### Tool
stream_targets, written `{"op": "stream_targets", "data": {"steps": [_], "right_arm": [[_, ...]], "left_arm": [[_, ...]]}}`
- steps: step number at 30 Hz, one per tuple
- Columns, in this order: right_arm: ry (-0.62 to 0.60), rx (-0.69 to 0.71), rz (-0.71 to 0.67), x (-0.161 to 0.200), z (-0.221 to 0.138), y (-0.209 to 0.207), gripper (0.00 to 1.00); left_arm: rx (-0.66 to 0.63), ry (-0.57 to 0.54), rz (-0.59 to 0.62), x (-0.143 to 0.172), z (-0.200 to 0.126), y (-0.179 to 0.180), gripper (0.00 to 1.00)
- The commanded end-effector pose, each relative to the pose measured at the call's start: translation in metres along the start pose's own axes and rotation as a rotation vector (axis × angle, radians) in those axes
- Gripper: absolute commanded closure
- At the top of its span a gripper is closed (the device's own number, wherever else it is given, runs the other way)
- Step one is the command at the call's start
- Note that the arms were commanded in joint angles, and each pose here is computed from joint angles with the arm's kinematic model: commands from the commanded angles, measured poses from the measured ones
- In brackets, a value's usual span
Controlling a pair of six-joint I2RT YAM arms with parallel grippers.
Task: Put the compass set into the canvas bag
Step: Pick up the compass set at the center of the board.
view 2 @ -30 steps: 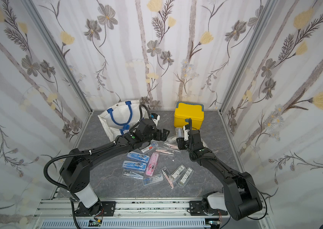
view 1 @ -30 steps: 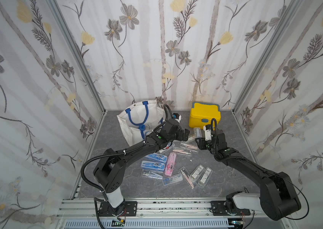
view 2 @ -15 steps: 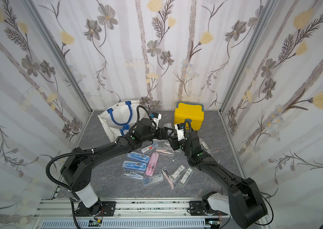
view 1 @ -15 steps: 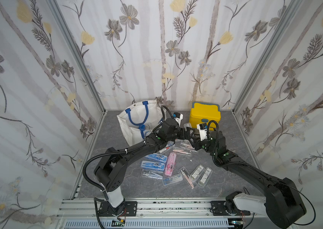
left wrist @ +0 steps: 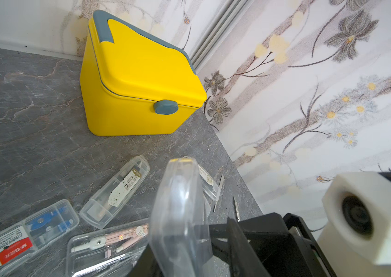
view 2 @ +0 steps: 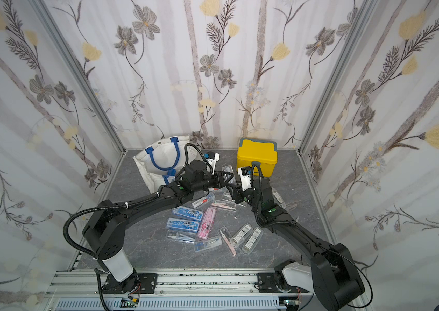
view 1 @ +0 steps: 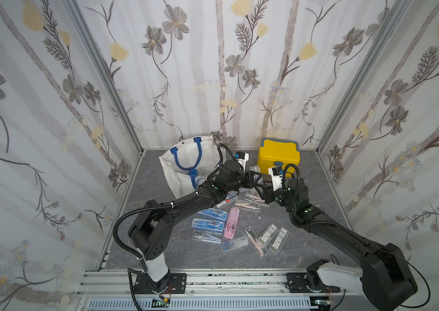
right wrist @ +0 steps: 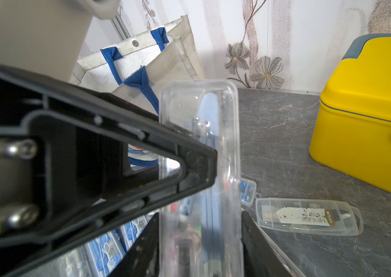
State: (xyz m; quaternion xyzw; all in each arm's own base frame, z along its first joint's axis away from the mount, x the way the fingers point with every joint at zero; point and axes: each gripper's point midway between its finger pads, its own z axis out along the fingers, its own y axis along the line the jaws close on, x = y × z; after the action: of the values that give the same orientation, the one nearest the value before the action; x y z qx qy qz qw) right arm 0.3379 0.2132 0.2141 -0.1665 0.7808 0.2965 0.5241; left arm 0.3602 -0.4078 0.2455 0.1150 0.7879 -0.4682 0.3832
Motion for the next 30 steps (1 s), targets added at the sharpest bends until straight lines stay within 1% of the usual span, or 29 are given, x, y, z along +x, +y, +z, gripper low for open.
{"op": "stream_targets", "data": {"steps": [1,4,8,12,14,17,19,20,21,25,30], "right_arm": [[-0.060,-0.029,-0.008,-0.015,0.000,0.007,0.53],[-0.063,-0.026,-0.009,-0.016,0.000,0.006,0.53],[-0.065,-0.026,-0.010,-0.016,0.001,0.006,0.52],[-0.064,-0.024,-0.007,-0.016,0.001,0.006,0.51],[-0.064,-0.022,-0.007,-0.015,0.001,0.005,0.49],[-0.056,-0.006,-0.004,-0.013,0.002,0.002,0.38],[-0.048,0.014,-0.003,-0.011,0.002,-0.002,0.27],[-0.042,0.026,-0.003,-0.009,0.002,-0.004,0.09],[-0.034,0.038,-0.002,-0.007,0.002,-0.007,0.00],[-0.036,0.109,-0.004,0.000,-0.008,-0.020,0.00],[-0.080,0.225,0.014,0.002,-0.029,-0.044,0.00]], "left_arm": [[0.036,-0.016,-0.008,-0.005,0.001,-0.007,0.74],[0.037,-0.016,-0.008,-0.005,0.002,-0.007,0.81],[0.038,-0.021,-0.008,-0.006,0.002,-0.007,0.88],[0.038,-0.023,-0.008,-0.007,0.003,-0.006,0.91],[0.039,-0.023,-0.009,-0.006,0.003,-0.006,0.92],[0.034,-0.030,-0.007,-0.008,0.002,-0.005,0.93],[0.032,-0.040,0.000,-0.014,0.000,-0.005,0.93],[0.027,-0.046,0.008,-0.018,-0.001,-0.005,0.93],[0.016,-0.048,0.017,-0.020,-0.002,-0.003,0.93],[-0.030,-0.102,0.087,-0.053,-0.013,-0.006,0.93],[-0.152,-0.175,0.183,-0.097,-0.036,-0.001,0.93]]}}
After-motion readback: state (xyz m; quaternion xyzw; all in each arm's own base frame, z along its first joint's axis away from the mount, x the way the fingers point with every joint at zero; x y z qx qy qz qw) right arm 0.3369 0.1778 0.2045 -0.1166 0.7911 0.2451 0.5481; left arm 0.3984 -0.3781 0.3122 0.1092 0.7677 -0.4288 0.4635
